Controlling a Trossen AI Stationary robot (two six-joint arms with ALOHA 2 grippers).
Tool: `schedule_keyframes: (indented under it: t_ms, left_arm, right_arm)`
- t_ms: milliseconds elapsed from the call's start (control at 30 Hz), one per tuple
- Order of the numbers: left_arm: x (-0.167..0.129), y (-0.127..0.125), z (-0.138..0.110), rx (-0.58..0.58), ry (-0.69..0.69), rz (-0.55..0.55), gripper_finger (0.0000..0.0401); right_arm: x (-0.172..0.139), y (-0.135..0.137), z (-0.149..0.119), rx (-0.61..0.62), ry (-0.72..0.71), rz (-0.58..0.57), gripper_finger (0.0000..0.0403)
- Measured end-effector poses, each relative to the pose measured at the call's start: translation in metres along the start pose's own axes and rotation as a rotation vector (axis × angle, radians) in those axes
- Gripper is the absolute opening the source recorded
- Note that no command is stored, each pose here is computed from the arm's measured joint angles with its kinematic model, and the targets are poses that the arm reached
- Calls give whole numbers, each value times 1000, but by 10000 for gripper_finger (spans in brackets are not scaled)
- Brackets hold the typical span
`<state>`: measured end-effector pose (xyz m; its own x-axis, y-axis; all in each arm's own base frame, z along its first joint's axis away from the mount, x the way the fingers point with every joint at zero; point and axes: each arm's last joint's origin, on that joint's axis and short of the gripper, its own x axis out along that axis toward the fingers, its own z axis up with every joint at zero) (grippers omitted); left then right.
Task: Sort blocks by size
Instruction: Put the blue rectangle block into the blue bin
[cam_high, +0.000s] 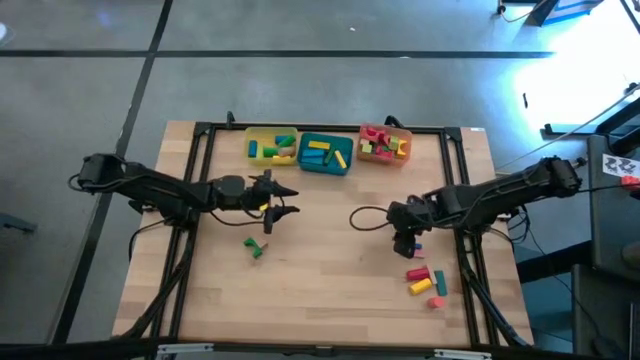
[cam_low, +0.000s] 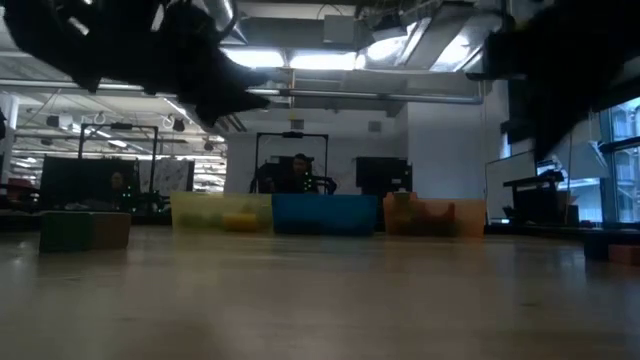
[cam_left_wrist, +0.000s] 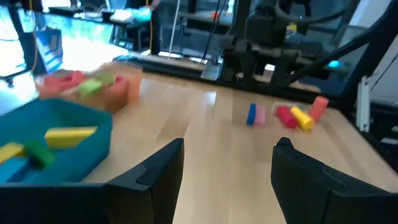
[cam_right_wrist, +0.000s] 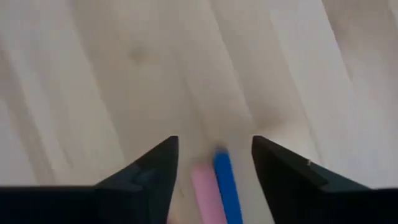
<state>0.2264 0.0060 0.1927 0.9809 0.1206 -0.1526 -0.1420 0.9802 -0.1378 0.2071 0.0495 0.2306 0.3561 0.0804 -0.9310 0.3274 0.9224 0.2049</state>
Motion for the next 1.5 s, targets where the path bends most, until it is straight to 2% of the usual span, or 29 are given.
schedule_keyframes:
  t_ms: [167, 333, 533, 733, 1067, 1400, 1500]
  left_arm:
    - [-10, 4, -18, -4, 9, 3, 205]
    - [-17, 7, -28, -45, -7, 7, 205]
    - [-20, 8, -32, -54, -10, 8, 205]
    - [-20, 8, -33, -53, 1, 10, 205]
    - [-20, 8, -33, -51, 1, 9, 205]
    - [-20, 8, -33, -53, 1, 9, 205]
    - [-20, 8, -33, -56, 1, 9, 205]
  right_arm:
    - [13, -9, -16, 123, 156, -67, 231]
    - [28, -14, -27, 131, 250, -33, 234]
    - [37, -15, -29, 117, 267, -28, 234]
    - [54, -21, -35, 93, 282, -124, 234]
    - [70, -20, -33, 45, 294, -142, 234]
    - [84, -23, -34, 35, 331, -229, 233]
    - [85, -22, -34, 37, 336, -225, 219]
